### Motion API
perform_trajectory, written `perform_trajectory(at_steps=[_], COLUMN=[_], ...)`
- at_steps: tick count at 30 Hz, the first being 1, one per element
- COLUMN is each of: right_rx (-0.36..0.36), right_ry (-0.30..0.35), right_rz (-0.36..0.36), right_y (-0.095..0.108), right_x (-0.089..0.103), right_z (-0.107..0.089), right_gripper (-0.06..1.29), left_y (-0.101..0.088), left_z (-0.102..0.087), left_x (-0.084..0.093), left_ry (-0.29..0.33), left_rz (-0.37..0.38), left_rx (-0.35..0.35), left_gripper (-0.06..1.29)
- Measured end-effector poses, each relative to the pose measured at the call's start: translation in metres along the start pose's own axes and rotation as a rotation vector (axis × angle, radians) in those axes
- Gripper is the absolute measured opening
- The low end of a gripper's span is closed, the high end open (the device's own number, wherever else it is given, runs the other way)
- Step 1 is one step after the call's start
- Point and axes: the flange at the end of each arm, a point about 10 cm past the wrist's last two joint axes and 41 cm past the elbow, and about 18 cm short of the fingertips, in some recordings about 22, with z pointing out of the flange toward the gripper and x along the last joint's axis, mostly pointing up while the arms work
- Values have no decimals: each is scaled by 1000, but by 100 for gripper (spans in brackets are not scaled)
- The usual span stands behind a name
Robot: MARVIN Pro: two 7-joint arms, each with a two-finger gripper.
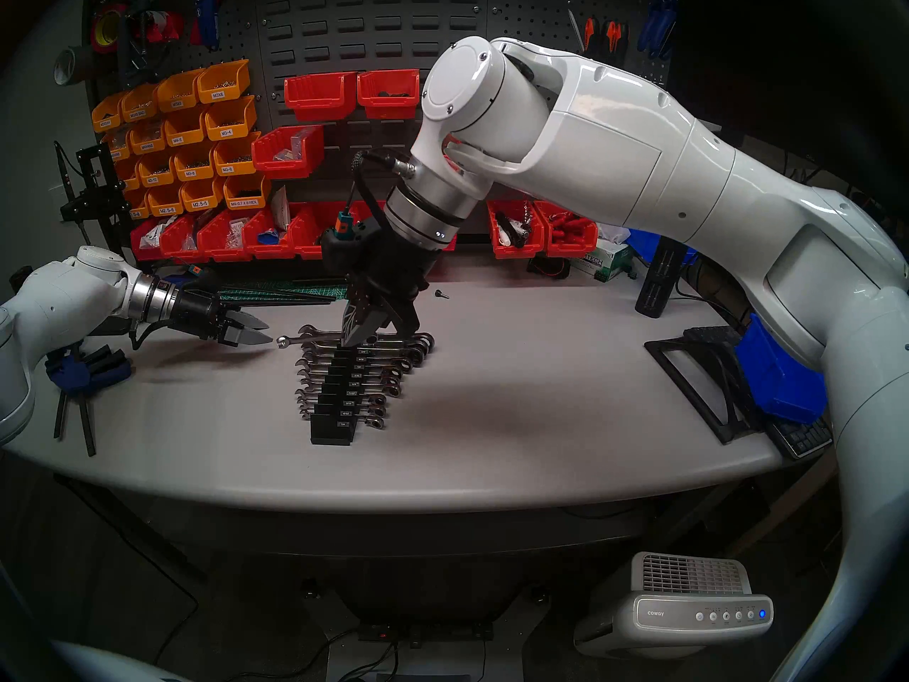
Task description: Put the wrenches on the table into the correct slot in the case
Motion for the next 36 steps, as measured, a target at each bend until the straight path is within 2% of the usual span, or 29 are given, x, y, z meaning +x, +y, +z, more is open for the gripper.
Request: perform_trajectory(at_steps=[7,19,31,36], right_rx=[41,38,-3,-4], right_ry=[-14,-25,19,15], right_rz=[13,54,230,273], right_y=[-10,-15,-6,-5], right_x=[-1,-4,-19,-24], right_z=[10,17,28,33], right_gripper=[-4,-4,-4,-4], left_y=[0,0,0,0], left_z=[0,0,0,0], left_x=[0,0,0,0], left_ry=[0,0,0,0], left_rz=[0,0,0,0], left_rx=[0,0,0,0], left_gripper=[123,123,123,123])
